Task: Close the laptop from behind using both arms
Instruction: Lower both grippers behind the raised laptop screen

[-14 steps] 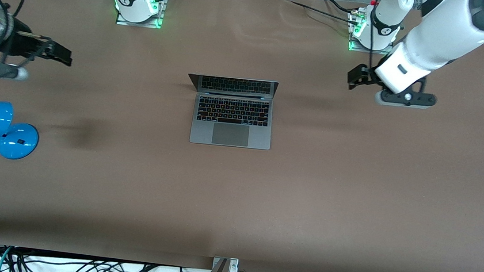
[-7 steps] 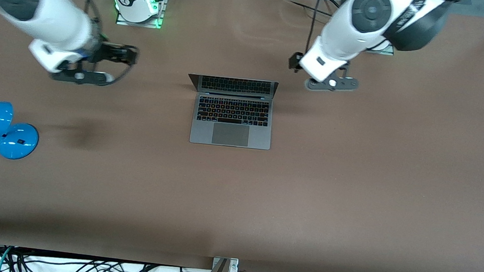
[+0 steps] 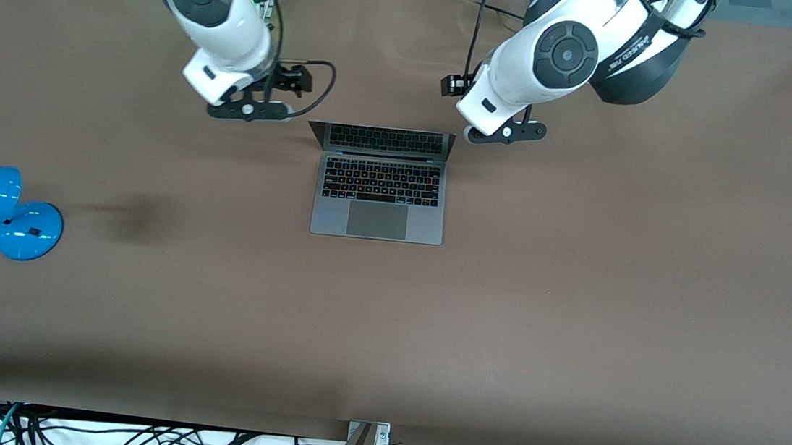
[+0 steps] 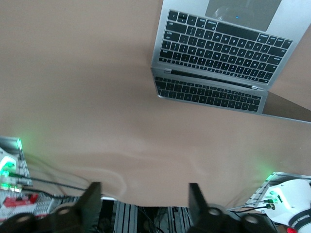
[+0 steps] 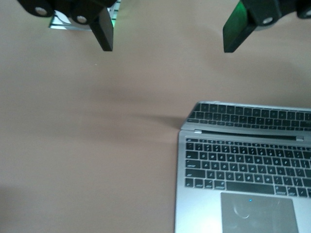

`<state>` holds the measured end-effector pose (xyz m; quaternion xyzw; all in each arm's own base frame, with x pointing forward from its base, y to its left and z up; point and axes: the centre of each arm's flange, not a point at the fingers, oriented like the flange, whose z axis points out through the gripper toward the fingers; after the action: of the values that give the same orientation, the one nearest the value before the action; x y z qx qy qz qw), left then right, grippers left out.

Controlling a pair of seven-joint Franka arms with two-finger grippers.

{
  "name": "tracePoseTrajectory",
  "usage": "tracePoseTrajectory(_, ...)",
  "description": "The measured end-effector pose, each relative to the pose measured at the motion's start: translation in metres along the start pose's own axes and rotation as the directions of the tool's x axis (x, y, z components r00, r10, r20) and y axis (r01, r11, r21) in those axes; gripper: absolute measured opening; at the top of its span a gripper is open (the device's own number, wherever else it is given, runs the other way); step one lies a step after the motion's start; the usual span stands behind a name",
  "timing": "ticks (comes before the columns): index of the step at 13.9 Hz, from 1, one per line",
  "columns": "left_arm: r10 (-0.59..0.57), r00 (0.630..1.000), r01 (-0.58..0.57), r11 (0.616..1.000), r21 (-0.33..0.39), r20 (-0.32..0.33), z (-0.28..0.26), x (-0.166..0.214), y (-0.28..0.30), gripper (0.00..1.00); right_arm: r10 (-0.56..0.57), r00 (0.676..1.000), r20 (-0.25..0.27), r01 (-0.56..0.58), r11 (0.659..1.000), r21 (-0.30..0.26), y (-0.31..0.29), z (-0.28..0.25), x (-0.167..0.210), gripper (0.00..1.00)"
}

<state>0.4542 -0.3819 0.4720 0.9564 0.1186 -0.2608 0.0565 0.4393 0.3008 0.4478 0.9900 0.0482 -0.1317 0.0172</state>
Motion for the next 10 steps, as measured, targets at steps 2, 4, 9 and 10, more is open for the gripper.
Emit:
tracePoseTrajectory(2, -0.030, 0.999, 0.030, 0.999, 0.019, 0.031, 0.014, 0.005, 0.010, 0.52, -0.024, 1.000, -0.001, 0.024, 1.000, 0.004, -0.015, 0.016, -0.007, 0.93)
tracePoseTrajectory(4, -0.046, 0.997, 0.044, 0.998, 0.040, 0.063, 0.032, 0.014, 0.021, 0.31, -0.046, 0.999, 0.024, 0.045, 0.999, 0.018, -0.030, 0.033, -0.016, 0.88)
tracePoseTrajectory(9, -0.060, 0.988, 0.048, 0.995, 0.083, 0.141, 0.076, 0.042, 0.033, 0.01, -0.060, 0.995, 0.085, 0.057, 0.997, 0.044, -0.042, 0.058, -0.014, 0.33)
tracePoseTrajectory(10, -0.053, 0.987, 0.040, 0.995, 0.089, 0.149, 0.082, 0.045, 0.034, 0.01, -0.061, 0.994, 0.086, 0.057, 0.997, 0.050, -0.043, 0.061, -0.011, 0.20)
